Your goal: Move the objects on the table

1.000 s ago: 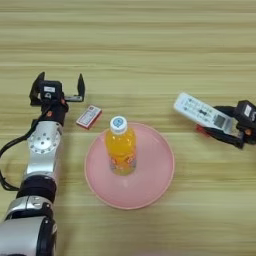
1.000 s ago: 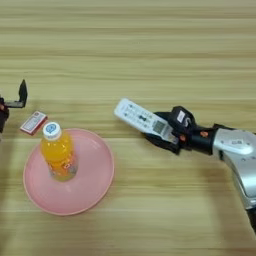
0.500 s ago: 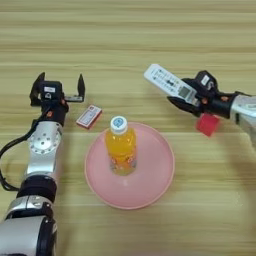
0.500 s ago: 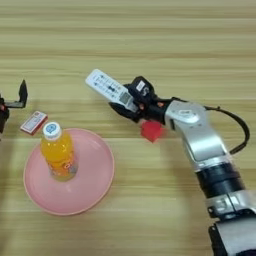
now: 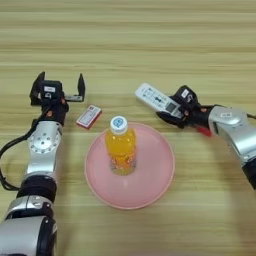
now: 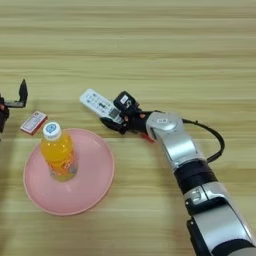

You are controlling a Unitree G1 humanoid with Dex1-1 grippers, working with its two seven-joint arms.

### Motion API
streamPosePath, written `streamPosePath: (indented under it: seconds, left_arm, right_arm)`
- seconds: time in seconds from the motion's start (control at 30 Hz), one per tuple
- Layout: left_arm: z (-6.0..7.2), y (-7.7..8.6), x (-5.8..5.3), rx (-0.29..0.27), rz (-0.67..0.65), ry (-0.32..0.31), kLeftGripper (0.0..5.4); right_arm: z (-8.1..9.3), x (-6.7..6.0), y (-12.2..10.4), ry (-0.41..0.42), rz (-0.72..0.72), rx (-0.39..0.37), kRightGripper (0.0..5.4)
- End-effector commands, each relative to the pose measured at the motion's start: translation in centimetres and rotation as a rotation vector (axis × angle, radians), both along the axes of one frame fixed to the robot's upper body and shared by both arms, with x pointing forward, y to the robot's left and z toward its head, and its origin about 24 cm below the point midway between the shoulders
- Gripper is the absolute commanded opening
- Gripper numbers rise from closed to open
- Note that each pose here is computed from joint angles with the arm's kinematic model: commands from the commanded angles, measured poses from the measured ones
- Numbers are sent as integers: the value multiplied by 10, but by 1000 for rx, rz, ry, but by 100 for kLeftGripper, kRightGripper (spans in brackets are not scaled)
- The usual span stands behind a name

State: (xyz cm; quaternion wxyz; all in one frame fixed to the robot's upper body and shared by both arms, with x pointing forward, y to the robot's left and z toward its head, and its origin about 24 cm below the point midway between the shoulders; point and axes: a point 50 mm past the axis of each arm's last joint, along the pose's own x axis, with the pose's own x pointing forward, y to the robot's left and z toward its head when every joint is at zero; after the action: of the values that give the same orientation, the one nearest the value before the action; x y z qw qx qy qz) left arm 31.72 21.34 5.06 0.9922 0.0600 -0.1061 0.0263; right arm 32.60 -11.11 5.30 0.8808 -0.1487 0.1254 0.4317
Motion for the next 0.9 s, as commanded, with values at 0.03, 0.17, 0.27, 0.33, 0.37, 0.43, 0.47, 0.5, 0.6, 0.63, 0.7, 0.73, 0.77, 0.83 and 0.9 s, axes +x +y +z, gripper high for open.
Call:
streamPosePath:
  seconds: [0.03,0.17,0.27,0.33,0.37,0.43,0.47,0.5,0.6,0.63,0.7,0.73,0.77,0.83,0.9]
  left_arm:
    - [1,-2,0,-2,-8,-5,540]
    - [0,-3,0,-3,-9,-5,540]
    - [0,-3,0,-3,-10,-5,540]
    - [1,-3,0,-3,-11,-5,540]
    - [1,-4,0,-3,-11,-6,540]
    - [1,-4,0,-3,-12,-6,540]
    - [1,-4,0,-3,-13,-6,540]
    - [1,-5,0,-3,-13,-6,540]
    - [1,-6,0,-4,-15,-7,540]
    - [1,-6,0,-4,-15,-7,540]
    - [1,-6,0,-4,-15,-7,540]
    - [1,-6,0,-4,-15,-7,540]
    - [1,-6,0,-4,-15,-7,540]
    - [1,-6,0,-4,-15,-7,540]
    - [1,-7,0,-3,-16,-7,540]
  right_arm:
    - [-2,2,5,5,21,-11,289]
    - [-8,1,6,24,30,-20,289]
    - [-12,1,5,34,27,-27,289]
    - [-13,0,5,40,38,-32,289]
    - [-14,-1,5,44,46,-34,289]
    - [-15,-2,4,49,55,-36,289]
    - [-15,-2,4,49,56,-36,289]
    - [-15,-2,4,50,58,-36,317]
    - [-14,-4,4,38,83,-34,353]
    - [-13,-4,4,36,85,-31,360]
    - [-12,-5,5,30,84,-24,388]
    - [-11,-4,5,23,84,-21,403]
    - [-9,-4,5,13,85,-13,414]
    - [-1,-3,4,-31,87,2,443]
    - [7,-3,5,-74,98,22,463]
